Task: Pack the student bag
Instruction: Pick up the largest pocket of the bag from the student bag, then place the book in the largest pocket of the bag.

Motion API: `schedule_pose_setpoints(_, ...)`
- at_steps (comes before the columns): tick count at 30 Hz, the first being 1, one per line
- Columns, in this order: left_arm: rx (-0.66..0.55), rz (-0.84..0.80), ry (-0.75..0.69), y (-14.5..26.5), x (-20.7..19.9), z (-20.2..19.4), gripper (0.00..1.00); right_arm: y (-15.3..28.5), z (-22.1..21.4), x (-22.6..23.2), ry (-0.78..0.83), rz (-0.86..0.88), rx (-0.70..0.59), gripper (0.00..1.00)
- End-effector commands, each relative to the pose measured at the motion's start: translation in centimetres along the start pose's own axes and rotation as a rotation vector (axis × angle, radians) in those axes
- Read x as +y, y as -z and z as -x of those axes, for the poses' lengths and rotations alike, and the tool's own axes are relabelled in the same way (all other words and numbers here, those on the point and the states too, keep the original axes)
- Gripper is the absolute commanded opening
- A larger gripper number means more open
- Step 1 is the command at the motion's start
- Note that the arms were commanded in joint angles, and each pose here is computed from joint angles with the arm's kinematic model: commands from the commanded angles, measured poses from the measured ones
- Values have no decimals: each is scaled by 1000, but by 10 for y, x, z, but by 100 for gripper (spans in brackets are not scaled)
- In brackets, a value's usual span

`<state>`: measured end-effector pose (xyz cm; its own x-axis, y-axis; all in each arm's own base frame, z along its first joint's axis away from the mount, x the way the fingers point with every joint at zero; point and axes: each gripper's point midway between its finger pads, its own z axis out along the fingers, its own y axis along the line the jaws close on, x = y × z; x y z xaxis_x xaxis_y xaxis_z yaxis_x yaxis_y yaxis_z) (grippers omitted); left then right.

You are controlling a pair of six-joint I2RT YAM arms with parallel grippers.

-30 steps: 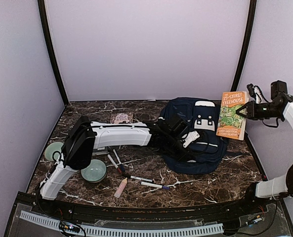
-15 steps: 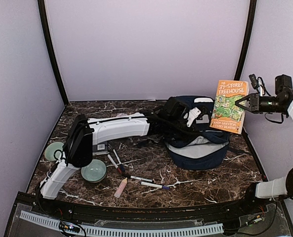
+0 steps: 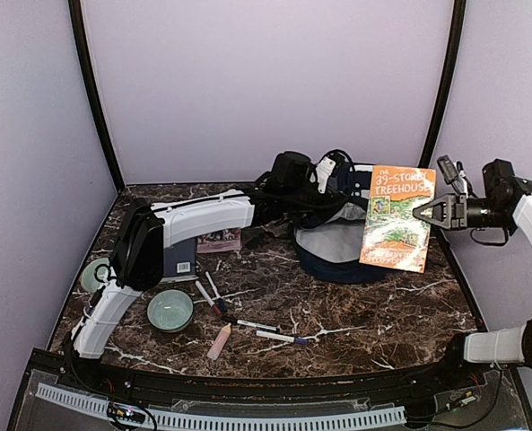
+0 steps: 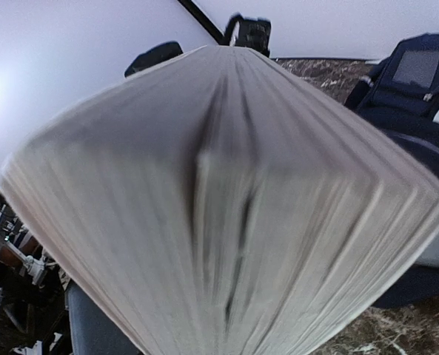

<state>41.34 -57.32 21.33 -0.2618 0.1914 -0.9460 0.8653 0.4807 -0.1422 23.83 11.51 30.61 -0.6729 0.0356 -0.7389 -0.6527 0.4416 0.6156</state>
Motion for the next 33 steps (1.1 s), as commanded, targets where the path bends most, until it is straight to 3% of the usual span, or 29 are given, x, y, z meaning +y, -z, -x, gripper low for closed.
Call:
schedule_pose_setpoints(1, -271, 19, -16, 42, 3, 106, 0, -19, -27, 5, -26, 87, 61, 0)
schedule_pose_setpoints(10, -324, -16, 4, 52, -4, 125, 0, -62, -80, -20, -154, 37, 201, 0)
schedule_pose_setpoints(21, -353, -101, 67, 63, -31, 141, 0, -102, -82, -71, -229, -18, 182, 0)
schedule_pose_setpoints(33, -406, -85, 64, 72, -54, 160, 0, -149, -98, -87, -400, 76, 307, 0)
